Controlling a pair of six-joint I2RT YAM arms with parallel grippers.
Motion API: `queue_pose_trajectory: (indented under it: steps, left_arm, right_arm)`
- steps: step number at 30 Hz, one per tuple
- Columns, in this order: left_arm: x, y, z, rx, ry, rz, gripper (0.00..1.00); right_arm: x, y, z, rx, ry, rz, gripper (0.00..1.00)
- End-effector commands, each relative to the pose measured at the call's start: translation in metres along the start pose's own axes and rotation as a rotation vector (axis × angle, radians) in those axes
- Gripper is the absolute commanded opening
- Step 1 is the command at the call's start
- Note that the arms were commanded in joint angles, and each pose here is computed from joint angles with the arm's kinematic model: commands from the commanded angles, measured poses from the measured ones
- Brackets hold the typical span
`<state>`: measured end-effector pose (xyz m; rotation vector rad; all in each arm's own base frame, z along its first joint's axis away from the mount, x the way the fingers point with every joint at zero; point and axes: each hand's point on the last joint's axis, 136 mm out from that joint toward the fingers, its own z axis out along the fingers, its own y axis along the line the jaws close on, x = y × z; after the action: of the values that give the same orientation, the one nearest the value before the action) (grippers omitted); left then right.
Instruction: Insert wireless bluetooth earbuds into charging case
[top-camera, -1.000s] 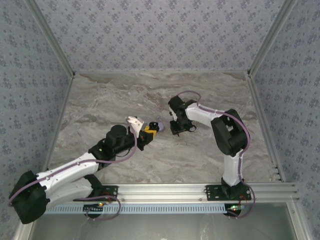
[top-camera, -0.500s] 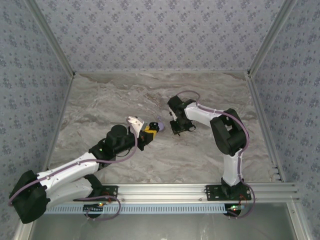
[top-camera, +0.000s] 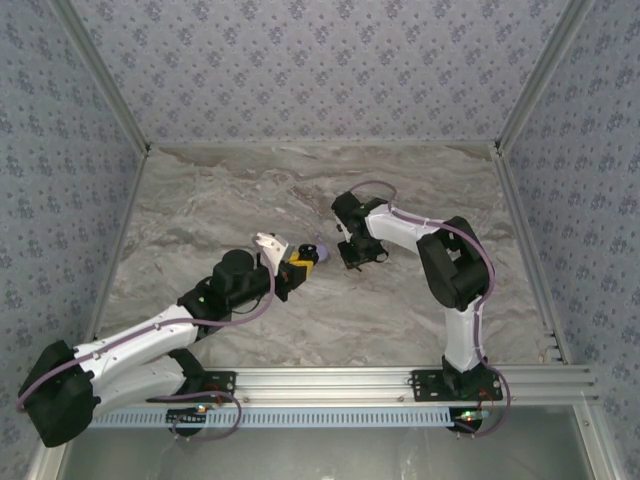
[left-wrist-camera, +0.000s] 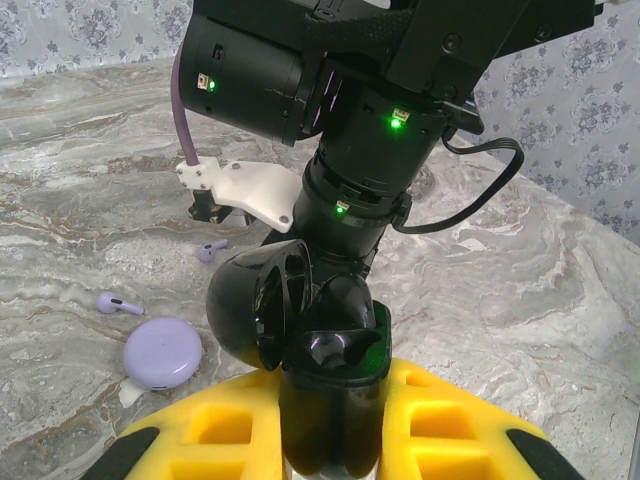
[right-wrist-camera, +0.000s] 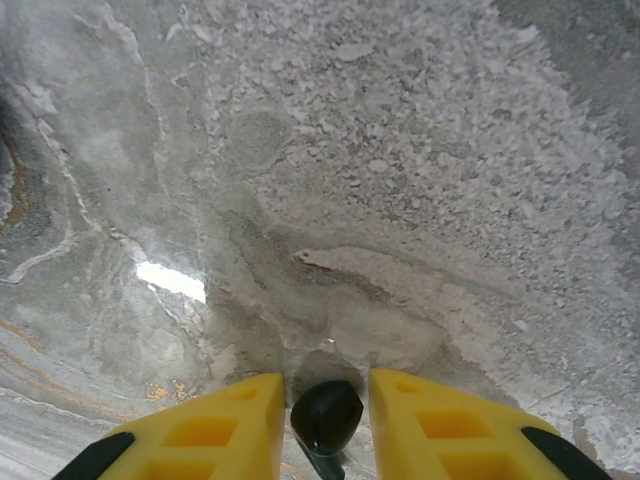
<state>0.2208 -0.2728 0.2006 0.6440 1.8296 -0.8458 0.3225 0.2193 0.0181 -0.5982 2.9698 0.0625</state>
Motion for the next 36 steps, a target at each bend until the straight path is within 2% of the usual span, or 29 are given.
queue_pose_trajectory:
  steps: [1,7,15,27,36]
  left_arm:
    - [-0.026,-0.010,-0.002,0.034,-0.070,0.004,0.16]
    - [-0.026,-0.010,-0.002,0.033,-0.071,0.005,0.16]
    - [-0.025,-0.010,-0.002,0.031,-0.065,0.006,0.16]
    - [-0.023,-0.010,0.002,0.033,-0.055,0.004,0.16]
    - [-0.016,-0.008,0.010,0.035,-0.038,-0.017,0.16]
  right_arm:
    - [0.007,0.011,0.014,-0.021,0.048,-0.013,0.30]
    - [0.009,0.012,0.022,-0.019,0.067,-0.019,0.31]
    - [0.009,0.007,0.023,0.006,0.067,0.000,0.26]
    - [0.004,-0.033,0.003,0.026,-0.012,0.222,0.22]
    - [0.003,-0.037,-0.007,-0.074,-0.087,0.289,0.22]
